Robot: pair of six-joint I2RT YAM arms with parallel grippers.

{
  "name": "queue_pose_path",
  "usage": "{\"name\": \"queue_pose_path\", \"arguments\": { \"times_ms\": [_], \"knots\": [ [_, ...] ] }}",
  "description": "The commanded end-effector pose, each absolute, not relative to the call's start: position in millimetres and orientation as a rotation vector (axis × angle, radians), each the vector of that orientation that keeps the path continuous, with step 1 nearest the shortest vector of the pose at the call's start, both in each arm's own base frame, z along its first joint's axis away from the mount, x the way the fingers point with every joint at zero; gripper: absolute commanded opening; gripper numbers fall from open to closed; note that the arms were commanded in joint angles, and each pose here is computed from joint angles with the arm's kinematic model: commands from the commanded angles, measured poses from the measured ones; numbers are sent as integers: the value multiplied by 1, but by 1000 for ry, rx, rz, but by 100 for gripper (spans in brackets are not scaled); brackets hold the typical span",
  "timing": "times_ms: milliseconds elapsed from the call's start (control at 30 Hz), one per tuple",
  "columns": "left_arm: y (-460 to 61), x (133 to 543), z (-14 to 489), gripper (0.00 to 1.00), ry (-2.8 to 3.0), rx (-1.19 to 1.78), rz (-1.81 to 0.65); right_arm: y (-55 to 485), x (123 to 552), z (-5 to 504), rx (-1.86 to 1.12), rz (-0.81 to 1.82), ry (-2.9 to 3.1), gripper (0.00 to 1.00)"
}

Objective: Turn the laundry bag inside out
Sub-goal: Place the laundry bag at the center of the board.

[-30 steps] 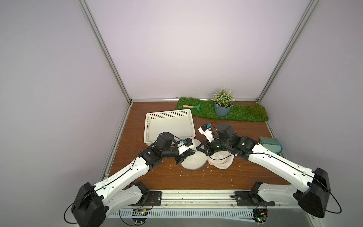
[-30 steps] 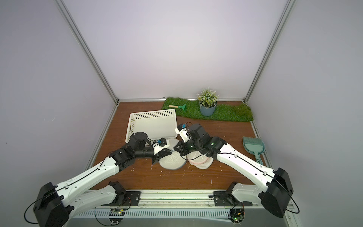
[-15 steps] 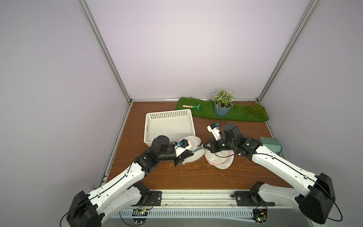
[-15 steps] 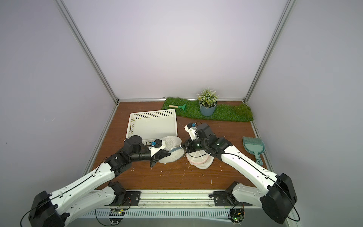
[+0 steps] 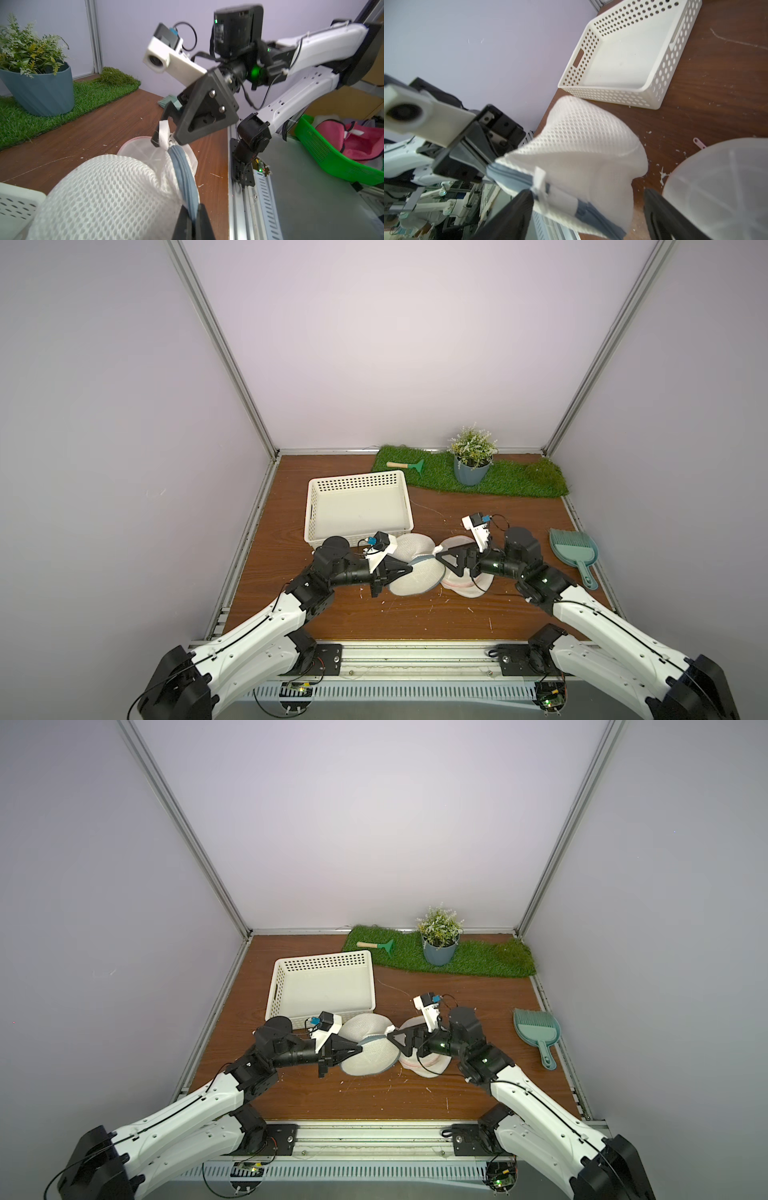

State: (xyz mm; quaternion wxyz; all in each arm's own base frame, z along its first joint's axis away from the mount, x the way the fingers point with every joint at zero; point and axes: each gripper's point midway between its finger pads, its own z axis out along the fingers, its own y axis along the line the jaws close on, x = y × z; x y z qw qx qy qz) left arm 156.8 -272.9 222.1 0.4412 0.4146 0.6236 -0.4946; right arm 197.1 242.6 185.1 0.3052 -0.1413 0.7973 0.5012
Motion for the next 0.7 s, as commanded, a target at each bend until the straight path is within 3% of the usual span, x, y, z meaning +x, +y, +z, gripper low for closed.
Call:
{"name": "queue_pose_path", "arguments": {
  "times_ms": [0,167,367,567,667],
  "knots": [
    [-273,151,255,1,1426,968,-1348,248,187,209,-472,1424,1899,91],
    [-272,151,257,1,1421,929,-1392,247,175,207,-502,1483,1841,86],
    [-268,156,261,1,1417,852,-1418,251,162,218,-550,1586,1783,62],
    [-266,170,248,1,1537,742,-1413,252,165,221,-546,1564,1840,15],
    [-260,192,223,3,1772,602,-1310,253,173,210,-470,1544,1942,3]
  ]
}}
